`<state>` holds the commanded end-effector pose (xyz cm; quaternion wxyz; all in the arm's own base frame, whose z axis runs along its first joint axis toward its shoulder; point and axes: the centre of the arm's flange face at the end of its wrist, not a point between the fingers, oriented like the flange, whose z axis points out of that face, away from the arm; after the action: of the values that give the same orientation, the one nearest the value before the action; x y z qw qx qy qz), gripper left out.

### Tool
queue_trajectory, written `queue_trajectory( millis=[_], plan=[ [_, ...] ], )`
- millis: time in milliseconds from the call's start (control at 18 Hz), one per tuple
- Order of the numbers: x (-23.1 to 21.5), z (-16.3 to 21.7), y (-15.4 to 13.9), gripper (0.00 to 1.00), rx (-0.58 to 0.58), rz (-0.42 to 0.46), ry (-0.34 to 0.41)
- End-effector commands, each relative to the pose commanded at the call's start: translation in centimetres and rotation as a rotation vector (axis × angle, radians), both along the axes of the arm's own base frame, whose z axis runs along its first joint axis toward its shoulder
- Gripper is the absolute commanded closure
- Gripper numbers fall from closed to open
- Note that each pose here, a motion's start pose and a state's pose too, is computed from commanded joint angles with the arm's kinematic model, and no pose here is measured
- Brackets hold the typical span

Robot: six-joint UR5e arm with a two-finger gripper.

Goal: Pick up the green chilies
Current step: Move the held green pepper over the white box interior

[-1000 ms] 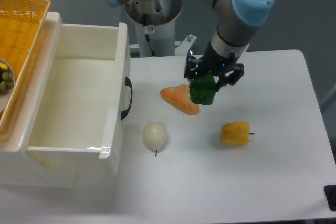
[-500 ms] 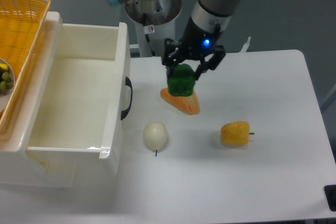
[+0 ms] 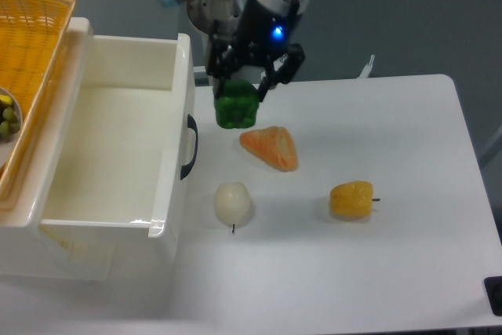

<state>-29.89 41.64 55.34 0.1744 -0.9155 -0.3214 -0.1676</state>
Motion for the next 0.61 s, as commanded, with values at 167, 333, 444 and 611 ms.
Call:
queue_trajectory(
  millis=[167,333,444,611],
  plan=[
    [1.5,0.9,0.2,0.44,0.019,-0.009,0.002],
    [2.7,1.4,0.7,0.44,0.024,-0.022,0.006],
    [3.0,1.4,0.7,0.44,0.022,-0.024,0.004],
    [3.8,1.1,1.2,0.44,0.013,-0.028,-0.006]
  ],
)
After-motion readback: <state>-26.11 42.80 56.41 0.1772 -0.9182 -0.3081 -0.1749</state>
